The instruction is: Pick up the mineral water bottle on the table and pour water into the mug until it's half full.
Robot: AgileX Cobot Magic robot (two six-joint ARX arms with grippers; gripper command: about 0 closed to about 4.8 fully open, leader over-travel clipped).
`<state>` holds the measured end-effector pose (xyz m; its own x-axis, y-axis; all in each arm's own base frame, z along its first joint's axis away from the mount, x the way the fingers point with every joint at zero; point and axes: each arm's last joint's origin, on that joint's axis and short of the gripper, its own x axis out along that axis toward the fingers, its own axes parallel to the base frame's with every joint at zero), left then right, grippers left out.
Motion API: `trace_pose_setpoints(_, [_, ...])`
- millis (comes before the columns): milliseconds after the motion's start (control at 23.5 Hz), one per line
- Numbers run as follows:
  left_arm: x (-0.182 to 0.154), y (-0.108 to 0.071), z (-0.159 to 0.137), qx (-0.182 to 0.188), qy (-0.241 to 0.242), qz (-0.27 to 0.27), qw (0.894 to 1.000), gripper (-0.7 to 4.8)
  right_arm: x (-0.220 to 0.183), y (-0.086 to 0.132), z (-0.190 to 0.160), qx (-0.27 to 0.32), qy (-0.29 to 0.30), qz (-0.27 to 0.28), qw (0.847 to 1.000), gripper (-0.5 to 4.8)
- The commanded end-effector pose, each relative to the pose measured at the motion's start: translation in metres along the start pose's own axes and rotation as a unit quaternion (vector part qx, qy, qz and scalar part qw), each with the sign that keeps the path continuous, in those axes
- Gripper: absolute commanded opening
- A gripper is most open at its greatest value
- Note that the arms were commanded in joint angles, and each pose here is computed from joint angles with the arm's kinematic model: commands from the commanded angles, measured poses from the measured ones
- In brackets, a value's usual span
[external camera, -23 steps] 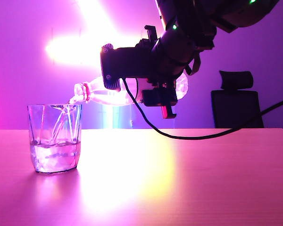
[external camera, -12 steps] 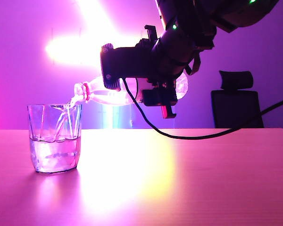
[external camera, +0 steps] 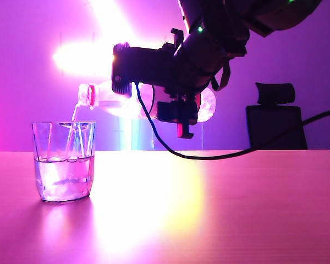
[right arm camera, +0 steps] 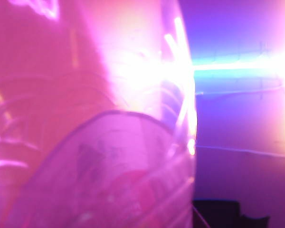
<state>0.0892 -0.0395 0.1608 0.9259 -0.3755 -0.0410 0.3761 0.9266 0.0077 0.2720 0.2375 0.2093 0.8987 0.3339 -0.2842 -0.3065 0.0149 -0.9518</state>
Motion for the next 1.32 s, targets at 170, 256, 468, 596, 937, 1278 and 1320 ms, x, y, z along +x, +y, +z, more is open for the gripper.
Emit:
trace_pose_setpoints(170, [0.0,0.0,0.003,-0.002,-0.008,-0.002,1.0,-0.02,-0.003,-0.01,0.005,0.103,-0.013,-0.028,0.994,2.84])
trace_pose_setpoints(256, [0.0,0.0,0.003,-0.002,-0.008,-0.002,1.0,-0.02,-0.004,-0.01,0.008,0.134,-0.026,-0.025,0.99,2.84])
trace_pose_setpoints(468, [0.0,0.0,0.003,-0.002,-0.008,-0.001,1.0,-0.02,-0.014,-0.018,0.015,0.323,-0.061,-0.021,0.944,2.84])
trace_pose_setpoints(596, [0.0,0.0,0.003,-0.002,-0.008,-0.001,1.0,-0.02,-0.02,-0.027,0.013,0.44,-0.086,-0.013,0.894,2.84])
trace_pose_setpoints(937, [0.0,0.005,0.003,-0.003,-0.008,0.024,1.0,-0.02,-0.032,-0.036,0.003,0.572,-0.111,0.03,0.812,2.83])
trace_pose_setpoints(1278, [-0.001,0.016,0.002,-0.004,-0.007,0.082,0.997,-0.02,-0.053,0.004,-0.033,0.662,-0.114,0.023,0.74,2.83])
trace_pose_setpoints(1320, [-0.001,0.016,0.002,-0.004,-0.007,0.083,0.996,-0.02,-0.056,0.011,-0.039,0.672,-0.114,0.017,0.732,2.83])
